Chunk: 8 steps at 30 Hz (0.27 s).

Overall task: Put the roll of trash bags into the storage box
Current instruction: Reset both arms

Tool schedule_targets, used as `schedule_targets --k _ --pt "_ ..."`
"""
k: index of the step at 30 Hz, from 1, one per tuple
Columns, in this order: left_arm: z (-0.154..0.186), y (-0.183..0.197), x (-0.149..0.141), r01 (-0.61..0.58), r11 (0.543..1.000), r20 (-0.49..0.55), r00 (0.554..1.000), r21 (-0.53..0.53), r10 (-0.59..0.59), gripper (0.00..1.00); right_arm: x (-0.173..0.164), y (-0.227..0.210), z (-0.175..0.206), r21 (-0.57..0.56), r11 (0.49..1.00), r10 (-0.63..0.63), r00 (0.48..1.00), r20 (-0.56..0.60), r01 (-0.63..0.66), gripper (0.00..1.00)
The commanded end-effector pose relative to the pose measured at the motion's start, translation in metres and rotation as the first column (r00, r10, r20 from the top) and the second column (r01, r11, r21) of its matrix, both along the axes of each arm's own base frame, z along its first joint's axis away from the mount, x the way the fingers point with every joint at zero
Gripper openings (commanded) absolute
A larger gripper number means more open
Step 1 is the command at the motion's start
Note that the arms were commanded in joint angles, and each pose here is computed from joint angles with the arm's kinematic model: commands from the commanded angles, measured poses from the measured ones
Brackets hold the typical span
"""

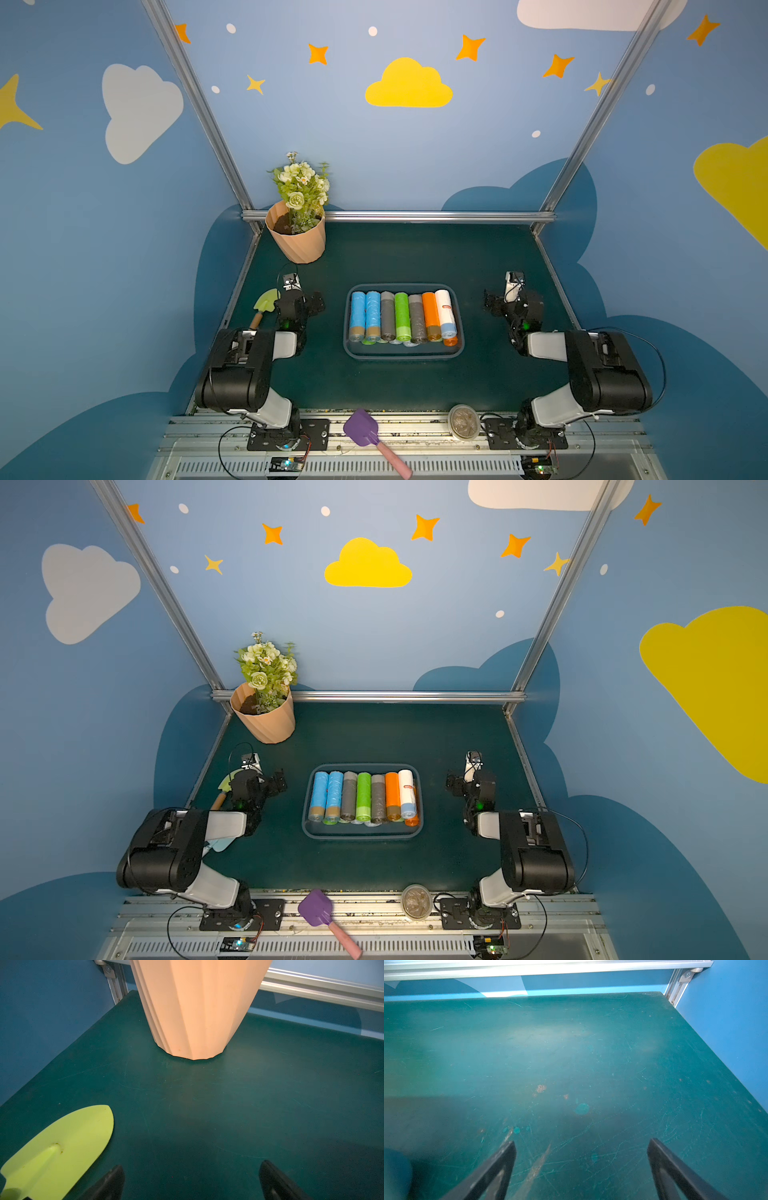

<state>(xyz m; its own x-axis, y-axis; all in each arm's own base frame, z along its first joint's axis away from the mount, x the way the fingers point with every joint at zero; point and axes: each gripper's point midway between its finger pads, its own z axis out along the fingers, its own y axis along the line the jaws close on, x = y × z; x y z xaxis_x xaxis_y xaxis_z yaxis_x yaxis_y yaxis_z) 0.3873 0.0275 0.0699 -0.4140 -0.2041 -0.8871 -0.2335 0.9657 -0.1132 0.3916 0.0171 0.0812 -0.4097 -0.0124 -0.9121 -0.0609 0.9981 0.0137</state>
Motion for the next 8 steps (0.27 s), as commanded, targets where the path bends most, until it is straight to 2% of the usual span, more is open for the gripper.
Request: schedule_targets --k 1,8 --pt "0.0104 0.0001 0.0046 0.009 1.000 0.027 1.000 0.004 -0.009 1.00 0.0038 0.0045 0.0074 0.003 1.000 0.021 1.000 0.010 -0.021 0.97" --pt "0.0109 0.0002 0.0046 0.008 1.000 0.028 1.000 0.004 -0.008 1.00 0.0018 0.0042 0.0082 -0.002 1.000 0.015 1.000 0.018 -0.015 0.97"
